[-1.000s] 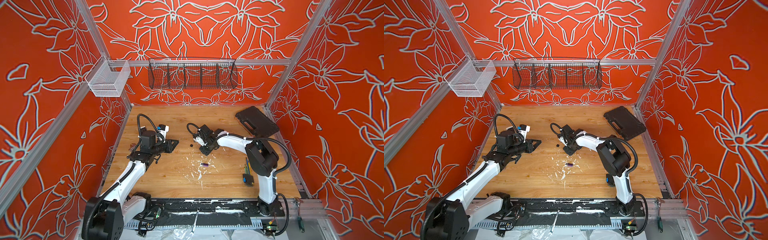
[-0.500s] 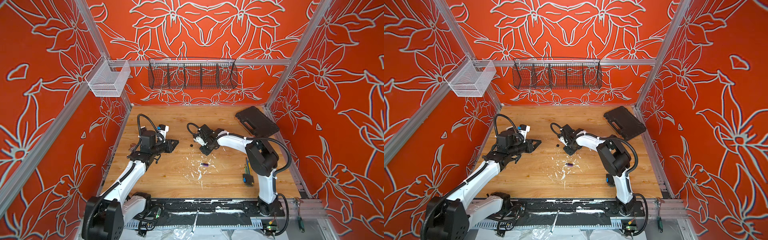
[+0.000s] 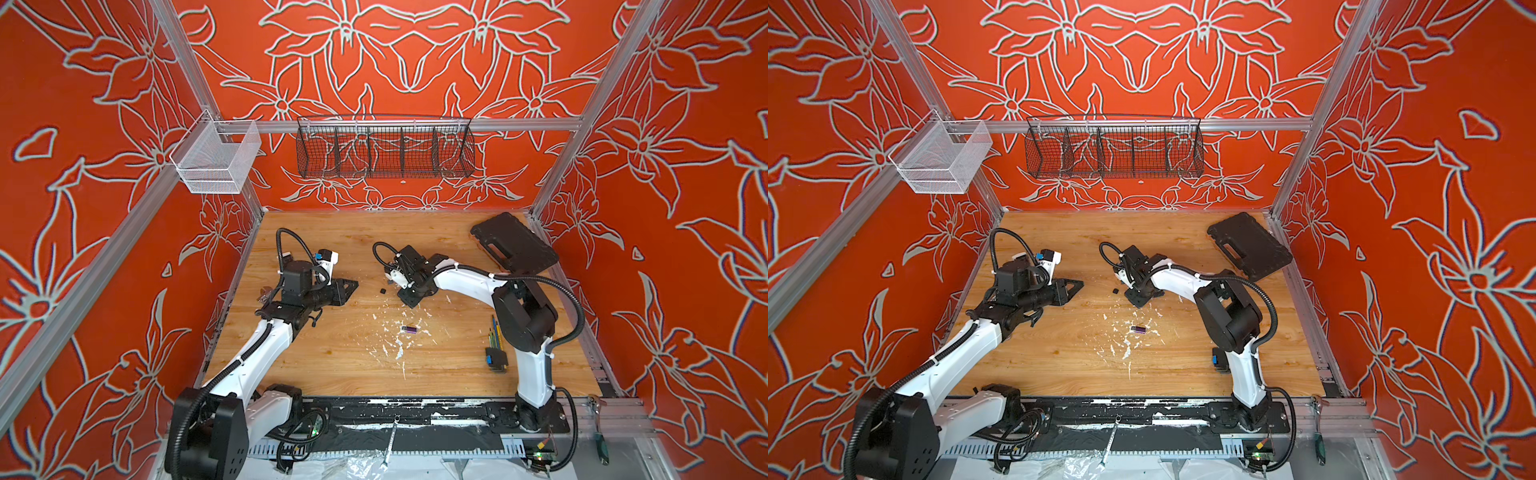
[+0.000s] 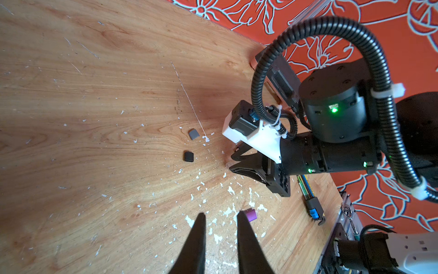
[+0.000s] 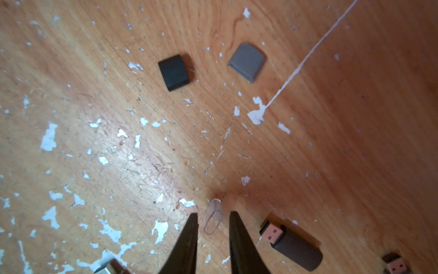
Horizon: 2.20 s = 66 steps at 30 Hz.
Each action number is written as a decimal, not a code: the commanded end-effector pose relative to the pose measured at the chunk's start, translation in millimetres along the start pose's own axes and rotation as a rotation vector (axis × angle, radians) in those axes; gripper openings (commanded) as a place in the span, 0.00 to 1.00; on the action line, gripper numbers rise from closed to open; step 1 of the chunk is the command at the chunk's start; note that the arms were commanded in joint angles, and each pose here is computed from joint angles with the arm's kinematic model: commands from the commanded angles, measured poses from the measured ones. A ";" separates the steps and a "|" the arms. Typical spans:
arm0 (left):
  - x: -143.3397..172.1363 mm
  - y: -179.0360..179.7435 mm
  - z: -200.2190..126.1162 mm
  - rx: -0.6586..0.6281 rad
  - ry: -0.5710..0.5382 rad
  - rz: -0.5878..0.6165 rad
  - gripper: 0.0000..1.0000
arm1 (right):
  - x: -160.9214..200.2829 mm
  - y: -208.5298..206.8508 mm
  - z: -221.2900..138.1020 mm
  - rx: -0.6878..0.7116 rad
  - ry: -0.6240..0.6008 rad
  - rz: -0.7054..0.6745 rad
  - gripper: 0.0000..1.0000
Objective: Close the usb drive cover
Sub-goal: Pick up the cover from the center of the board.
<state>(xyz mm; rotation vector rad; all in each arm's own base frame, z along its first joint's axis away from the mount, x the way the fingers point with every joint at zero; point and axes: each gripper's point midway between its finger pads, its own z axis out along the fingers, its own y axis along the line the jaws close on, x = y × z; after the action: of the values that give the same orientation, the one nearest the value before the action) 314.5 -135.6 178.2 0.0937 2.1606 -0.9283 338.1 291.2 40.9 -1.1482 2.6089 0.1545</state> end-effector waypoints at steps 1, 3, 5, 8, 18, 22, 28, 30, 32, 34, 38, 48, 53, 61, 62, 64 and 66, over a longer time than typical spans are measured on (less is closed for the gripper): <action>-5.5 -5.9 0.0 0.021 -0.011 0.019 0.23 | 2.7 3.4 2.9 -0.014 0.037 0.005 0.26; -5.1 -6.0 -0.1 0.021 -0.009 0.020 0.23 | 4.6 3.4 4.7 -0.013 0.048 0.004 0.26; -5.2 -6.2 -0.6 0.021 -0.010 0.021 0.23 | 6.0 3.0 5.8 -0.011 0.053 0.007 0.25; -4.9 -5.9 -0.7 0.019 -0.009 0.023 0.23 | 4.8 3.6 5.8 -0.016 0.050 0.012 0.21; -3.4 -5.9 -1.6 0.018 -0.008 0.025 0.23 | 1.0 4.0 0.6 -0.017 0.035 0.013 0.12; -2.6 -7.4 -0.5 0.031 -0.002 0.012 0.23 | -7.4 7.6 -9.8 -0.047 -0.012 0.024 0.10; -5.6 -27.2 3.0 0.167 -0.004 -0.036 0.29 | -49.6 26.9 -61.7 -0.295 -0.286 0.090 0.09; -7.4 -34.7 4.6 0.224 -0.004 -0.056 0.29 | -62.3 30.4 -81.7 -0.364 -0.369 0.099 0.09; -8.9 -39.6 6.4 0.265 0.001 -0.075 0.29 | -72.9 35.2 -103.0 -0.428 -0.443 0.087 0.09; -10.9 -45.3 7.1 0.308 0.002 -0.082 0.31 | -81.6 38.7 -122.1 -0.492 -0.510 0.084 0.09; -16.5 -58.0 4.5 0.390 -0.012 -0.076 0.37 | -94.1 43.6 -152.2 -0.621 -0.613 0.099 0.09; -29.1 -72.9 7.5 0.511 -0.003 -0.085 0.33 | -109.3 59.7 -193.8 -0.815 -0.735 0.070 0.08; -34.1 -79.2 2.5 0.534 -0.023 -0.048 0.29 | -111.0 61.8 -203.2 -0.878 -0.766 0.075 0.08; -46.4 -89.8 -5.9 0.568 -0.038 -0.006 0.25 | -111.6 65.7 -212.4 -0.946 -0.772 0.070 0.08; -48.3 -89.4 -7.0 0.572 -0.044 -0.008 0.25 | -111.3 65.7 -213.0 -0.950 -0.771 0.071 0.07; -52.5 -90.4 -10.0 0.586 -0.052 -0.013 0.24 | -110.5 65.8 -214.4 -0.962 -0.768 0.068 0.08; -56.1 -94.1 -12.0 0.598 -0.053 -0.009 0.24 | -110.0 65.7 -213.5 -0.972 -0.765 0.071 0.07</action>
<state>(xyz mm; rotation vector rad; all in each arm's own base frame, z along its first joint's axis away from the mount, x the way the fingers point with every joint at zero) 317.6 -184.0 252.9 0.2744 1.8447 -1.5182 319.3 370.1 269.8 -0.9022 1.8635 1.5831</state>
